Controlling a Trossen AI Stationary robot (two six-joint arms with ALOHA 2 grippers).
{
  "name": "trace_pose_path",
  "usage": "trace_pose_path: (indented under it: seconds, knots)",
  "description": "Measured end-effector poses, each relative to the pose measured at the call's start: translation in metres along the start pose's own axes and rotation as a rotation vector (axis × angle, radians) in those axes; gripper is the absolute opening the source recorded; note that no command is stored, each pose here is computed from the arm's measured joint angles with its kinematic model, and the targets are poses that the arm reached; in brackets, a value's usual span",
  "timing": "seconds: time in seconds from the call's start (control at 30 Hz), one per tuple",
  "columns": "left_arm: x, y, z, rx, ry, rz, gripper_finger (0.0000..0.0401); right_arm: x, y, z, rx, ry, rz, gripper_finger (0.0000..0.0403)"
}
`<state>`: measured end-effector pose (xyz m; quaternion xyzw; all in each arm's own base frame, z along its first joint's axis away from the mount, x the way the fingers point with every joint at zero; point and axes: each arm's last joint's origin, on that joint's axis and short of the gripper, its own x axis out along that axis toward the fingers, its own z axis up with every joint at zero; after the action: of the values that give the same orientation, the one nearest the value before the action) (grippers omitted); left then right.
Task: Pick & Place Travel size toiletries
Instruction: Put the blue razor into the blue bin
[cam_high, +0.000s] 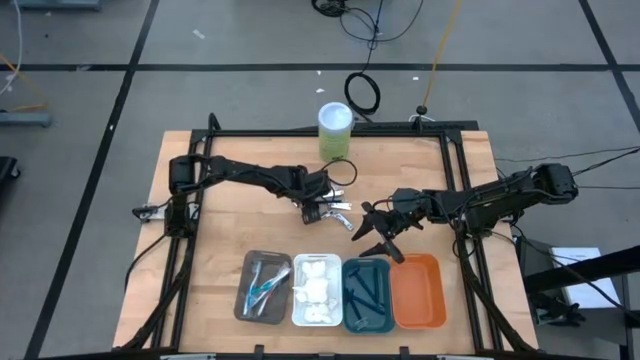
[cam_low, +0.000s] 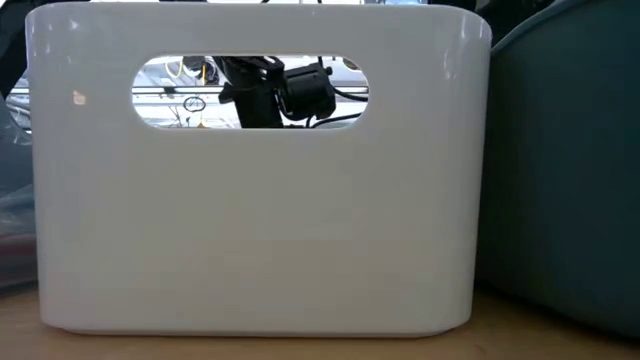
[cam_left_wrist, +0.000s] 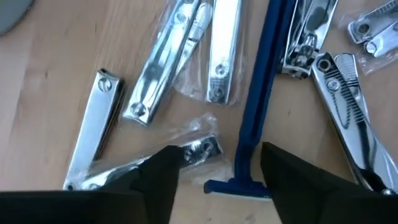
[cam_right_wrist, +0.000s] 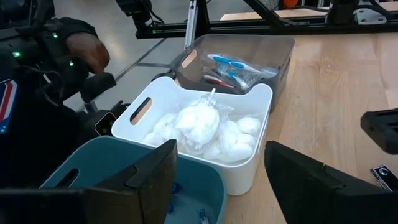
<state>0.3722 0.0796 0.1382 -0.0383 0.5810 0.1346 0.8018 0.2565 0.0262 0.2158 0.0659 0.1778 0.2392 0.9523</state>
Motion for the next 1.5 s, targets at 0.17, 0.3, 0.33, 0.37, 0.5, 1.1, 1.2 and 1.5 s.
trace_pose_path:
  seconds: [0.17, 0.3, 0.33, 0.37, 0.5, 1.1, 1.2, 1.5]
  knots:
    - [0.0, 0.0, -0.001, 0.001, 0.015, -0.015, 0.0145, 0.0, 0.0, 0.0, 0.001, 0.003, -0.001, 0.0227]
    - [-0.001, -0.001, -0.001, -0.002, 0.015, -0.034, 0.0078, 0.0, 0.0, -0.001, 0.003, 0.006, -0.001, 0.0228]
    - [-0.001, -0.001, -0.001, -0.003, 0.013, -0.042, 0.0062, 0.0, 0.0, -0.001, 0.003, 0.006, -0.001, 0.0227]
    - [-0.002, -0.001, -0.001, -0.006, 0.011, -0.05, 0.0045, 0.0, 0.0, -0.001, 0.003, 0.006, 0.0, 0.0226]
    - [-0.002, -0.002, -0.001, -0.003, 0.01, -0.057, 0.0015, 0.0, 0.0, -0.001, 0.003, 0.006, -0.001, 0.0224]
    - [-0.074, -0.014, 0.004, 0.072, -0.172, 0.047, 0.0014, 0.0, 0.0, -0.001, 0.003, 0.006, -0.005, 0.0222]
    - [-0.093, -0.022, 0.002, 0.102, -0.219, 0.038, 0.0014, 0.0, 0.0, -0.001, 0.001, 0.006, -0.005, 0.0222]
    - [-0.139, -0.061, -0.008, 0.196, -0.344, 0.022, 0.0014, -0.009, -0.008, 0.01, -0.064, -0.079, -0.212, 0.0222]
